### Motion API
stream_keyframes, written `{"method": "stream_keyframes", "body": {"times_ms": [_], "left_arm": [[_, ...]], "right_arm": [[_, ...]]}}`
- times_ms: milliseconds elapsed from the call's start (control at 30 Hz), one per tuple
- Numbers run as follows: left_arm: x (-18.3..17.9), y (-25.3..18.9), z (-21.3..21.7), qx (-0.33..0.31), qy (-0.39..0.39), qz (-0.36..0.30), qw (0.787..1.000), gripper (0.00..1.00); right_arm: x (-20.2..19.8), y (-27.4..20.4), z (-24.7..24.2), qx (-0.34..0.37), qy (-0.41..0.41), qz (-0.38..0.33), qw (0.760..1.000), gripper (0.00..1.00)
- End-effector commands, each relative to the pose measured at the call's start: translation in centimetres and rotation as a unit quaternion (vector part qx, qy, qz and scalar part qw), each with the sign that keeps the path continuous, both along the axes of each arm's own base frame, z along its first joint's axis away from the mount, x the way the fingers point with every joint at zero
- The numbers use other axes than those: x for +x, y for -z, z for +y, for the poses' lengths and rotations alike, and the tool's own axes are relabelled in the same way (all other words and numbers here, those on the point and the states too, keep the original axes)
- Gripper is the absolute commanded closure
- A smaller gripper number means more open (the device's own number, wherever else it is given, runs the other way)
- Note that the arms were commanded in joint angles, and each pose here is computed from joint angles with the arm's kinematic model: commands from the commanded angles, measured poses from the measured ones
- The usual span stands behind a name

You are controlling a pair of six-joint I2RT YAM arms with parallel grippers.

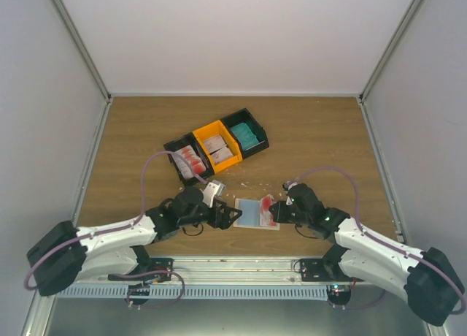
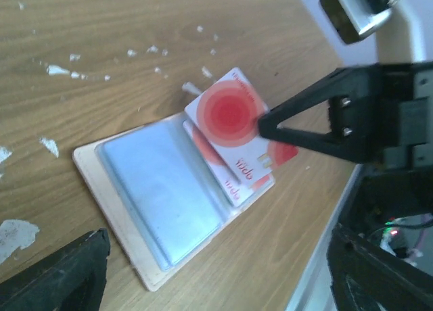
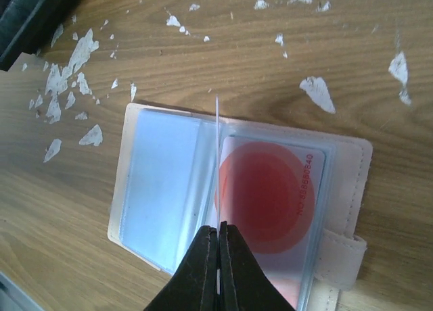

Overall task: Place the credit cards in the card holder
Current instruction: Insert the credit card into the card holder.

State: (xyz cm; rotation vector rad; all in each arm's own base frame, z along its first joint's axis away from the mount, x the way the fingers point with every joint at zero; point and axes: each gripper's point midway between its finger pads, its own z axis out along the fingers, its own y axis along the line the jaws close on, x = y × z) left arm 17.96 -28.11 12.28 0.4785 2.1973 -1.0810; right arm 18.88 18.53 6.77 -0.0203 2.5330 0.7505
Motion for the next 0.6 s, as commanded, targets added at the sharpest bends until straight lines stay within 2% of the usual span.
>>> {"method": "stream_keyframes", "body": {"times_ms": [0, 167, 267, 567], "left_arm": [[1.4, 0.1, -1.3, -0.001, -0.037, -0.008, 0.999, 0.16], [2.3, 2.1, -2.0, 0.055, -0.051, -0.002, 0.997, 0.37], [2.5, 3.4, -2.3, 0.085, -0.050, 0.011, 0.995, 0.47], [2.6, 6.7, -2.4, 0.127, -0.072, 0.066, 0.987, 0.57]], "right_arm": [[0.1, -0.2, 1.1, 0.076, 0.018, 0.010, 0.997, 1.00], [-0.3, -0.9, 2.0, 0.144, 0.016, 0.002, 0.989, 1.00], [-0.5, -0.7, 2.0, 0.152, 0.017, 0.004, 0.988, 1.00], [-0.4, 0.8, 2.1, 0.162, 0.030, 0.018, 0.986, 1.00]]}}
